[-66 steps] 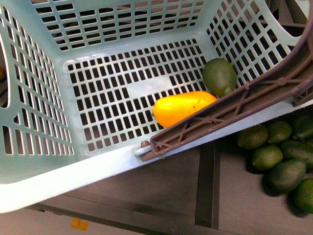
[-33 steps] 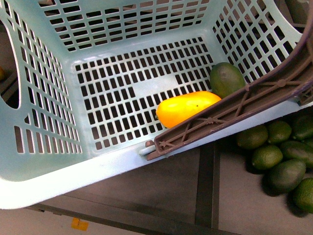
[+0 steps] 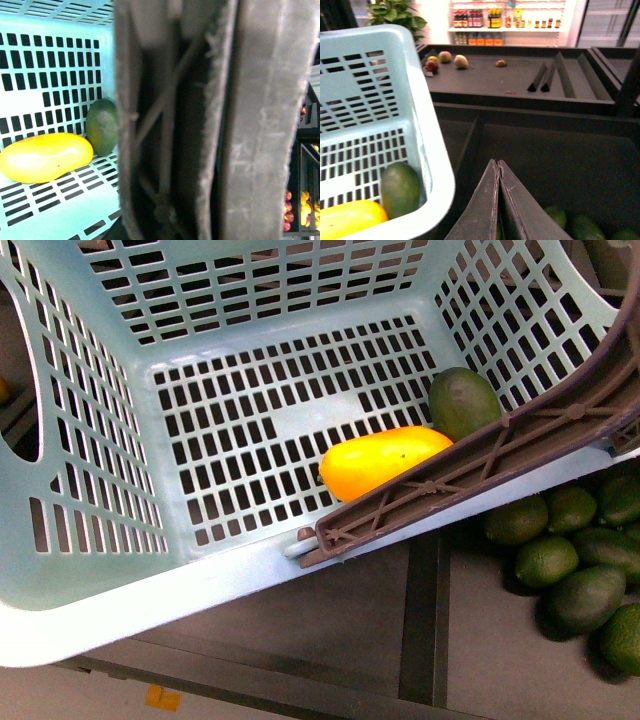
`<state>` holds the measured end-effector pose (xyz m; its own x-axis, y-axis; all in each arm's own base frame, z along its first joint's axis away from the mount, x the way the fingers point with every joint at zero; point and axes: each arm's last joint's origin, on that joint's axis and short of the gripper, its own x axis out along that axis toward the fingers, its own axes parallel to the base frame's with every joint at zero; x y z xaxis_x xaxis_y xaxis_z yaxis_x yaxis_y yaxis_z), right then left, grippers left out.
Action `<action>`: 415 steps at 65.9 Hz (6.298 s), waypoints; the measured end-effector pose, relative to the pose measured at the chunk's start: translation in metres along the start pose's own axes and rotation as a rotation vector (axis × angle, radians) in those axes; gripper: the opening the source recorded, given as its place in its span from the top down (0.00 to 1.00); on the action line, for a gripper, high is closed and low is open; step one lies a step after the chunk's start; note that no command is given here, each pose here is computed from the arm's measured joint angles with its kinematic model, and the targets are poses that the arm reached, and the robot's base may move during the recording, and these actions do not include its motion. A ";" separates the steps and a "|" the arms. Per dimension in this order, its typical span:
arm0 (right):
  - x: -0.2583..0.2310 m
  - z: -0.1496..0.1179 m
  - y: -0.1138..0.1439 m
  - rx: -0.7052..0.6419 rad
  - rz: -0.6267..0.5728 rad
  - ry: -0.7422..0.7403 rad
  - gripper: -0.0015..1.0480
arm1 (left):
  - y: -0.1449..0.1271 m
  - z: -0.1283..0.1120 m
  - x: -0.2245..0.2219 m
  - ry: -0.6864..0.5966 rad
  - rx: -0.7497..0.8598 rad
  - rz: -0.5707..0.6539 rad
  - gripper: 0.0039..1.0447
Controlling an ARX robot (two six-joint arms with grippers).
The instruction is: Pick mango and avocado into basket
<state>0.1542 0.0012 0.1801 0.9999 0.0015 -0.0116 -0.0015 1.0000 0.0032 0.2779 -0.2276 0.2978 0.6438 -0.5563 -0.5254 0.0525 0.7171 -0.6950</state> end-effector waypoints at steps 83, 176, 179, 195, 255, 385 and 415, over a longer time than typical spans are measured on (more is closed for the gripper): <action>-0.045 -0.009 -0.001 0.000 0.002 -0.029 0.98 | 0.000 0.000 0.000 -0.001 0.000 0.000 0.87; -0.057 -0.012 -0.001 0.000 0.001 -0.024 0.08 | 0.004 -0.001 0.004 -0.281 -0.215 0.203 0.87; -0.057 -0.012 -0.001 0.000 0.001 -0.025 0.08 | 0.009 0.003 0.007 -0.362 -0.291 0.232 0.87; -0.057 -0.012 -0.001 0.000 0.002 -0.025 0.08 | 0.056 0.033 0.017 -0.454 -0.451 0.281 0.87; -0.057 -0.012 -0.001 0.000 0.000 -0.025 0.08 | 0.154 0.072 0.163 -0.385 -0.801 0.364 0.87; -0.057 -0.012 -0.001 0.000 0.000 -0.026 0.08 | 0.242 -0.059 -0.119 -0.793 0.683 0.374 0.98; -0.057 -0.012 -0.001 0.000 0.000 -0.026 0.08 | 0.245 -0.078 -0.151 -0.809 0.688 0.371 0.98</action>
<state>0.0969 0.0003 0.1692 0.9999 0.0015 0.0139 -0.0016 1.0000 0.0029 0.1339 -0.0006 0.1683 1.0000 -0.0038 0.0032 0.0039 0.9999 -0.0113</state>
